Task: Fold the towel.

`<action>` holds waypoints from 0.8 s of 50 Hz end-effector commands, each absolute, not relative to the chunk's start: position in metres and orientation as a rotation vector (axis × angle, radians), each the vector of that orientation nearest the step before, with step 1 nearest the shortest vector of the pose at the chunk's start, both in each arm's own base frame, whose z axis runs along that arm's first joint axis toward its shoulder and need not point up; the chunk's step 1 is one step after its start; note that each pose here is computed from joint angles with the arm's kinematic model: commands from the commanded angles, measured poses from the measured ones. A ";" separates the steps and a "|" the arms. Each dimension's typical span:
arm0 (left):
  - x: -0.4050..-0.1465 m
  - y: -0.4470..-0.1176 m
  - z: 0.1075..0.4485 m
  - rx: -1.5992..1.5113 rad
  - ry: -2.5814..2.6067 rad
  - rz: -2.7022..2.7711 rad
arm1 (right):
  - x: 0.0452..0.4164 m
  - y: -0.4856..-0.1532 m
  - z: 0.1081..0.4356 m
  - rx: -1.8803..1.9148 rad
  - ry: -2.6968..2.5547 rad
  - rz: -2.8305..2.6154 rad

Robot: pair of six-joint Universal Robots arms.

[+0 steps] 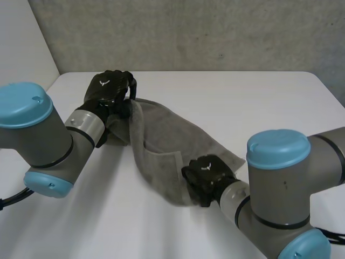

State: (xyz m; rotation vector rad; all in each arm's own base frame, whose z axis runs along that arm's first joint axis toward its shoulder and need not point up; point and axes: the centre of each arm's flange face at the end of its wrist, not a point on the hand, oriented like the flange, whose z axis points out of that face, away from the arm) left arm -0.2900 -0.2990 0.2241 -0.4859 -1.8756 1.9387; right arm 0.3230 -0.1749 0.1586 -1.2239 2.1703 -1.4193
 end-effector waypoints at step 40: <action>-0.257 -0.203 0.240 -0.584 -1.830 1.866 | 0.415 -0.230 0.123 -0.895 2.010 -1.099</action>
